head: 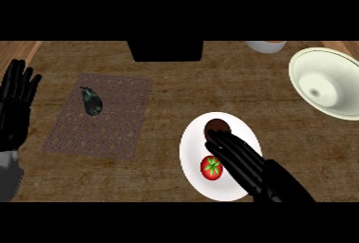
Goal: Pick the tomato from the plate and place it in the bowl
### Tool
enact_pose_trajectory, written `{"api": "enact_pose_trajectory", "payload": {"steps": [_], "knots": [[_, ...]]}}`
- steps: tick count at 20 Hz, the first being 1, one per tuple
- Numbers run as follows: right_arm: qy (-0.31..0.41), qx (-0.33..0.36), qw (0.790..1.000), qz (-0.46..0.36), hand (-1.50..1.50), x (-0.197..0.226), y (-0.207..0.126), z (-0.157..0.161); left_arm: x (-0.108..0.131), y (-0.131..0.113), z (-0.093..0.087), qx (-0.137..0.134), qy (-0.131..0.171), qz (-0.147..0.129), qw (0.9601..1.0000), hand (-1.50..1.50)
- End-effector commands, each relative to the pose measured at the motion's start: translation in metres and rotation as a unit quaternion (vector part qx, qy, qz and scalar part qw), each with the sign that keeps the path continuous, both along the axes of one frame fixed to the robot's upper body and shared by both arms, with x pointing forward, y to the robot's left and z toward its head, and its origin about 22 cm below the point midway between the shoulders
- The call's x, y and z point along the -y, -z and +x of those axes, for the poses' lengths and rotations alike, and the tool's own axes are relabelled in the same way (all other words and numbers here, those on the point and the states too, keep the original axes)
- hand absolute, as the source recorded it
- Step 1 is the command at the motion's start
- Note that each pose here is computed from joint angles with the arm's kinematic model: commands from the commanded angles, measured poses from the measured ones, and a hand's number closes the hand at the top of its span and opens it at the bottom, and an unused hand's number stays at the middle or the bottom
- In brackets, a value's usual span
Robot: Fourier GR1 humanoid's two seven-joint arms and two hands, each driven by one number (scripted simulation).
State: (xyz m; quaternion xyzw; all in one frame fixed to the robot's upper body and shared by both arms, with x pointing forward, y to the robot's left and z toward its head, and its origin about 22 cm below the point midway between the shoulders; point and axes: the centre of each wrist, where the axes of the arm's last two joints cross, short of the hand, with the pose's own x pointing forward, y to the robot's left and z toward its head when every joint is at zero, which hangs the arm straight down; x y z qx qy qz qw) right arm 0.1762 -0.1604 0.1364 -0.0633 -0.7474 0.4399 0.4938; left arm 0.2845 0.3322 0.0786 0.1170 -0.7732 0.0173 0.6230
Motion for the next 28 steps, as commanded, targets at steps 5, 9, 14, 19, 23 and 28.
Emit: {"api": "enact_pose_trajectory", "payload": {"steps": [5,9,14,19,23,28], "knots": [[-0.020,-0.069,0.975,-0.212,-1.50,0.015,-0.042,-0.012,0.008,-0.009,0.014,-0.002,0.014,-0.011,0.9998,0.00],[-0.043,-0.086,0.955,-0.281,-1.50,0.018,-0.059,-0.006,0.000,0.009,0.010,0.005,0.012,-0.002,0.9999,0.00],[-0.038,-0.120,0.949,-0.289,-1.50,0.004,-0.051,0.011,0.007,0.009,0.000,0.007,0.015,-0.002,0.9999,0.00],[-0.043,-0.131,0.947,-0.290,-1.50,0.011,-0.028,0.022,0.004,0.009,0.003,0.003,0.011,-0.009,0.9999,0.00],[-0.039,-0.135,0.946,-0.291,-1.50,-0.003,-0.010,0.022,0.003,0.016,0.012,0.002,0.007,-0.002,1.0000,0.00],[-0.031,-0.153,0.945,-0.287,-1.50,-0.018,0.010,0.038,-0.015,-0.007,0.011,0.003,0.015,-0.008,0.9999,0.00]]}}
